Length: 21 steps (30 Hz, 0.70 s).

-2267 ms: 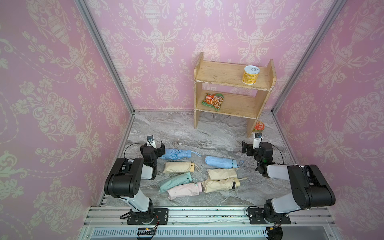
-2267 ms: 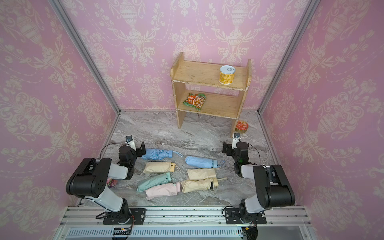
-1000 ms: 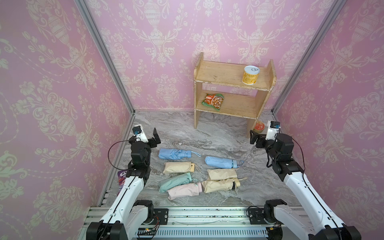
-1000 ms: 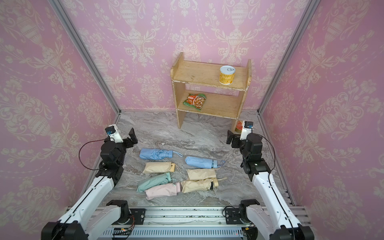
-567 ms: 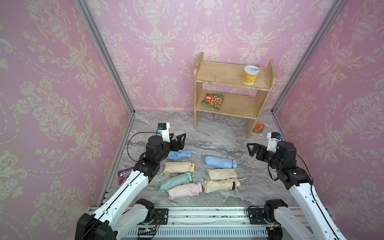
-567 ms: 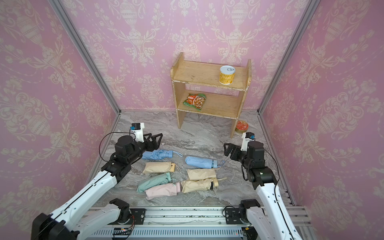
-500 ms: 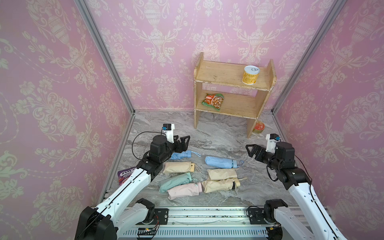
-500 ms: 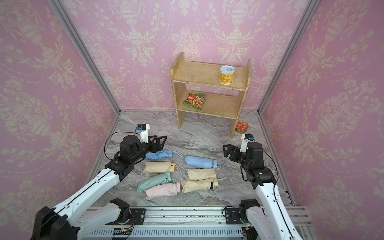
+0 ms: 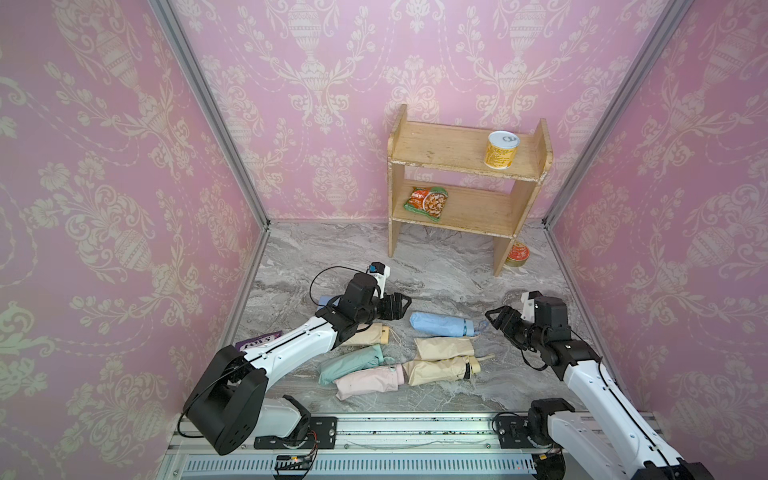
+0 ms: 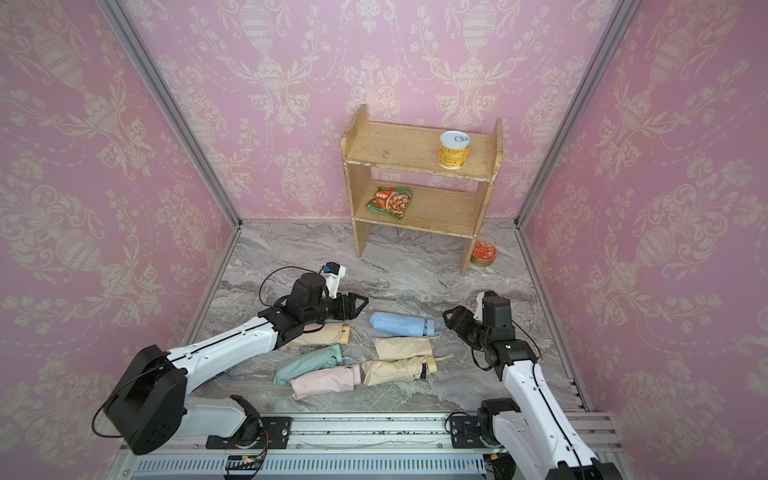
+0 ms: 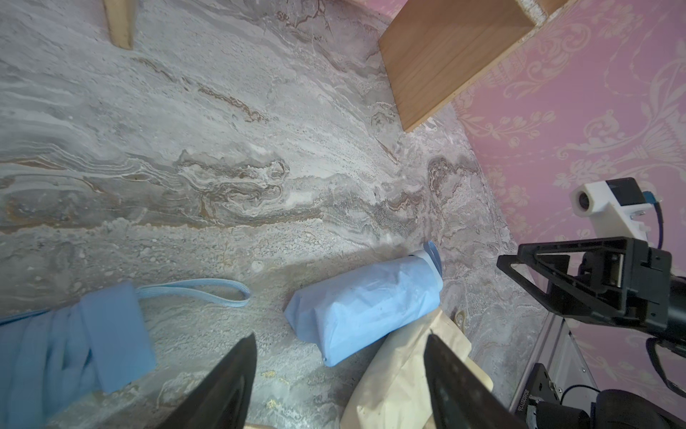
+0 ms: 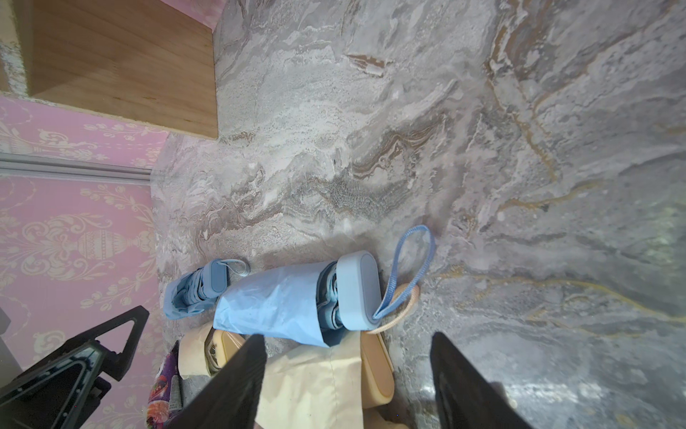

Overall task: Take umbrellas out of sleeves
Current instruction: Take out the umbrella from the umbrella sleeve.

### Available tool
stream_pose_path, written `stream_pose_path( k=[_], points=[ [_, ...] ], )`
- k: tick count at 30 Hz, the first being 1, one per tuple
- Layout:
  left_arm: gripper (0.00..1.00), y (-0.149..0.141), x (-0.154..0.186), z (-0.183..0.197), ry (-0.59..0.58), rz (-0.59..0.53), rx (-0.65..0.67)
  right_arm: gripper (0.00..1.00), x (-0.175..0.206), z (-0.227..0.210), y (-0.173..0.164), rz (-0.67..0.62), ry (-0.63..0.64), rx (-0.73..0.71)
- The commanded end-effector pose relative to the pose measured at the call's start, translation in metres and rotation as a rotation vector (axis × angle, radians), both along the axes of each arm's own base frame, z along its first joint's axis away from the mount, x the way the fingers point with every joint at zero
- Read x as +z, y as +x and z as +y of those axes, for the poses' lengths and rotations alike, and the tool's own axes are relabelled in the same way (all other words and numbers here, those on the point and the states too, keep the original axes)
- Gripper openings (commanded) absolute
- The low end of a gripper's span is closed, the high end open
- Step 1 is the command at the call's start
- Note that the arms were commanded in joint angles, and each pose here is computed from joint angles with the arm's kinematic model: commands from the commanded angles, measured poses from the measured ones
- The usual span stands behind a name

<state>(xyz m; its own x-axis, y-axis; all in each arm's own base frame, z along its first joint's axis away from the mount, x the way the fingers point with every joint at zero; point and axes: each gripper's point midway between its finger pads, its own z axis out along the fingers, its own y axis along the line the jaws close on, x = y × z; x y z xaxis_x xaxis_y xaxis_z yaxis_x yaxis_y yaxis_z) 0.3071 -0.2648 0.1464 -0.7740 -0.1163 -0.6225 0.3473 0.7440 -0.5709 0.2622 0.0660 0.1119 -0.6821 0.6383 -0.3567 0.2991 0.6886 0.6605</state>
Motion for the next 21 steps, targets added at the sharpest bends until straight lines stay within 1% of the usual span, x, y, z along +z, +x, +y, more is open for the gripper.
stream_pose_path(
  k=[1, 5, 12, 21],
  points=[
    [0.74, 0.0, 0.006, -0.016, -0.044, 0.017, -0.027, 0.7, -0.008, 0.0, 0.002, 0.018, 0.037, -0.038],
    [0.72, -0.002, -0.003, -0.02, -0.011, 0.037, -0.04, 0.7, -0.016, -0.001, 0.004, 0.023, 0.049, -0.059],
    [0.68, -0.008, -0.018, -0.018, 0.03, 0.063, -0.035, 0.67, -0.018, -0.002, 0.009, 0.025, 0.046, -0.067],
    [0.63, -0.009, -0.03, -0.032, 0.044, 0.09, -0.073, 0.62, -0.027, -0.001, 0.012, 0.041, 0.1, -0.109]
  ],
)
